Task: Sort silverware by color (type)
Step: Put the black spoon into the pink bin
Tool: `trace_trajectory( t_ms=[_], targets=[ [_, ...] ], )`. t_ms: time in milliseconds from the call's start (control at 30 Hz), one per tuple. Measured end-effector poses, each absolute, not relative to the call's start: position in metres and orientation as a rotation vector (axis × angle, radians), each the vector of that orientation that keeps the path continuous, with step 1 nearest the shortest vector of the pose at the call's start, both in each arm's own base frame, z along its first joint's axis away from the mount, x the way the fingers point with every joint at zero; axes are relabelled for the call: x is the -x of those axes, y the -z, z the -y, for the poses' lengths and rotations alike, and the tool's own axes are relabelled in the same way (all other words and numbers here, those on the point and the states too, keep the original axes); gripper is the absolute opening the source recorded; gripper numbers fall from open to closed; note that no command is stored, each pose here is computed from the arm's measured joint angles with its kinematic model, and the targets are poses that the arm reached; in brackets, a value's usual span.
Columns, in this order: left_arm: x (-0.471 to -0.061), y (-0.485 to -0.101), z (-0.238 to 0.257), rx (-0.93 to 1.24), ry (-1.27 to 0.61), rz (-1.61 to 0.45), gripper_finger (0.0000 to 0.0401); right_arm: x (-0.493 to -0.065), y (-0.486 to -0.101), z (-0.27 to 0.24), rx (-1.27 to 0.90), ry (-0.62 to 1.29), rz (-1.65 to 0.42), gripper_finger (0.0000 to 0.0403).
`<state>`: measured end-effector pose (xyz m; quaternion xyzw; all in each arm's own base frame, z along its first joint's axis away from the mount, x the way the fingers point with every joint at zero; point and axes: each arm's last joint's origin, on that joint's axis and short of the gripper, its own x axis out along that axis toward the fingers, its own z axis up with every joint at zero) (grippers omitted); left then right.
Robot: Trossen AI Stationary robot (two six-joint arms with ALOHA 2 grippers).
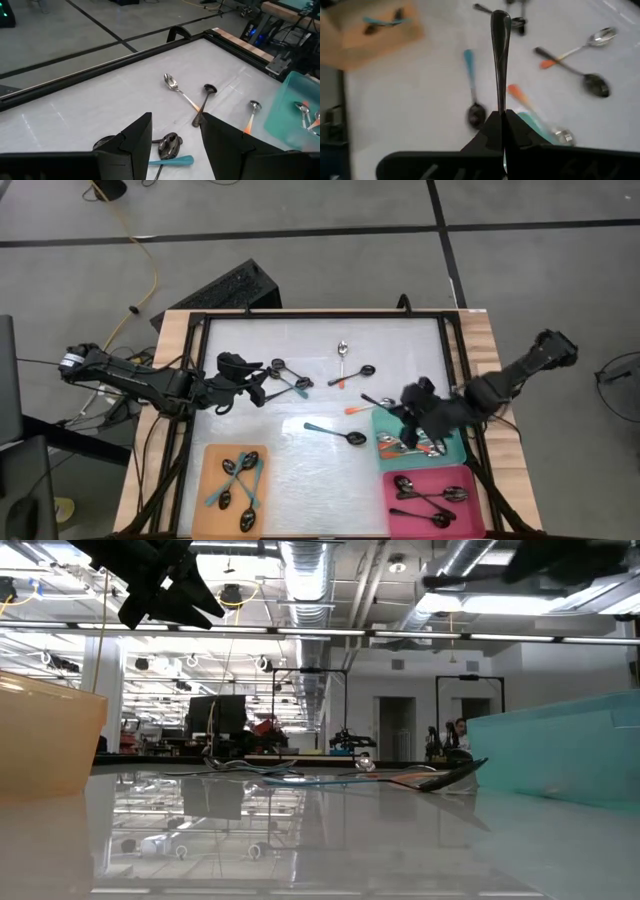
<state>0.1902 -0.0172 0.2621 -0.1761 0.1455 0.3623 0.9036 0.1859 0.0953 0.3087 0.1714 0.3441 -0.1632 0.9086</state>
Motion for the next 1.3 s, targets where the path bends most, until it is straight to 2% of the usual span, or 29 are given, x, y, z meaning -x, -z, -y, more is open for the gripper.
trace_trajectory(
  t_ms=[200,467,800,967,1300],
  targets=[
    [-0.190,-0.262,0.017,0.364,-0.749,-0.301,0.0151,-0.163,-0.305,-0.137,-0.442,0.244,-0.707,0.0006],
    [-0.190,-0.262,0.017,0.364,-0.749,-0.301,0.0151,-0.134,-0.279,-0.195,-0.581,0.196,-0.802,0.0006],
    [-0.190,-0.262,0.017,0.364,-0.749,-0.301,0.0151,-0.097,-0.234,-0.248,-0.719,0.288,-0.889,0.0007],
    [-0.190,-0.262,0.017,0.364,-0.749,-0.301,0.0151,-0.095,-0.208,-0.266,-0.719,0.335,-0.904,0.0007],
    [-0.190,-0.262,0.017,0.362,-0.753,-0.299,0.0151,-0.101,-0.161,-0.290,-0.722,0.411,-1.099,0.0007]
  ],
)
